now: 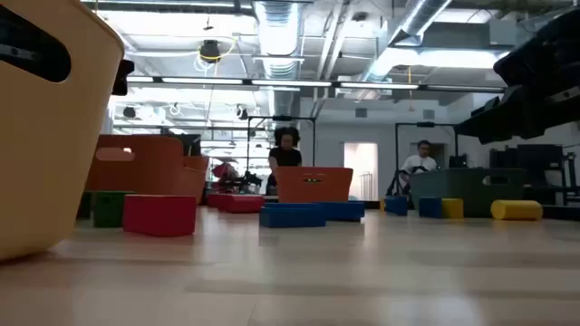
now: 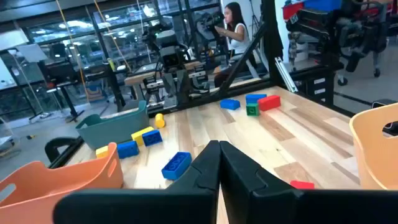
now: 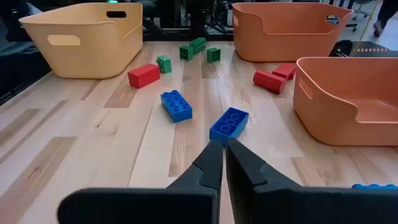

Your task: Sort blocks

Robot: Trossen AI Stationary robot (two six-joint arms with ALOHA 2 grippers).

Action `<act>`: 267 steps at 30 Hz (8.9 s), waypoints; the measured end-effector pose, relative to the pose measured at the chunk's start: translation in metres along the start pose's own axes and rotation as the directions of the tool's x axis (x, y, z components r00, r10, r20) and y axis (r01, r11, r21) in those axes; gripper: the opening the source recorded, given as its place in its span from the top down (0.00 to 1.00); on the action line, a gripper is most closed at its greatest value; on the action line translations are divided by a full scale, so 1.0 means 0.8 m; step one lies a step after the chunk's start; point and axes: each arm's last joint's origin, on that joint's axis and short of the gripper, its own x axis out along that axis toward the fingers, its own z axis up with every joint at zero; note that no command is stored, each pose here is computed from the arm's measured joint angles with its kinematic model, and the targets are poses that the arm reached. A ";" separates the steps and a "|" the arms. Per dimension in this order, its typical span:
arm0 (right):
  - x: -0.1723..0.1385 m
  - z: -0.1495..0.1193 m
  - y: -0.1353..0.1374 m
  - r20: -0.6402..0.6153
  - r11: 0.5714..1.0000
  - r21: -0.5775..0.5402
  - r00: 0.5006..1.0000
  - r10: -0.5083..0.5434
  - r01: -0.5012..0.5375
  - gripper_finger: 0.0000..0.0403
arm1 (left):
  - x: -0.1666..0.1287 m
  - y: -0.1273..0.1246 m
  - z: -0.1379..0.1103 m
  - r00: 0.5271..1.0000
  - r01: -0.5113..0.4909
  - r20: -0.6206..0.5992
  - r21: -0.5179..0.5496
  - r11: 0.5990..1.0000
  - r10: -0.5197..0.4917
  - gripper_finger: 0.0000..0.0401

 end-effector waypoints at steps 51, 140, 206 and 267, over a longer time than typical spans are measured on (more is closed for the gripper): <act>0.000 0.000 0.000 0.000 1.000 0.000 1.000 0.000 0.000 0.91 | 0.000 0.000 0.000 1.000 0.000 0.000 0.000 1.000 0.000 0.99; 0.051 0.114 -0.014 0.064 0.963 0.199 0.978 -0.200 0.184 0.91 | 0.022 0.036 0.084 0.908 -0.334 -0.384 -0.419 0.844 0.169 1.00; 0.095 0.127 0.034 -0.067 0.920 0.015 0.918 -0.390 0.392 0.38 | 0.154 -0.059 0.035 0.145 -0.443 -0.986 -0.140 0.885 -0.084 0.52; 0.096 0.129 0.029 -0.051 0.905 0.175 0.922 -0.385 0.388 0.38 | 0.110 -0.014 0.107 0.678 -0.387 -0.725 -0.207 0.898 0.125 0.80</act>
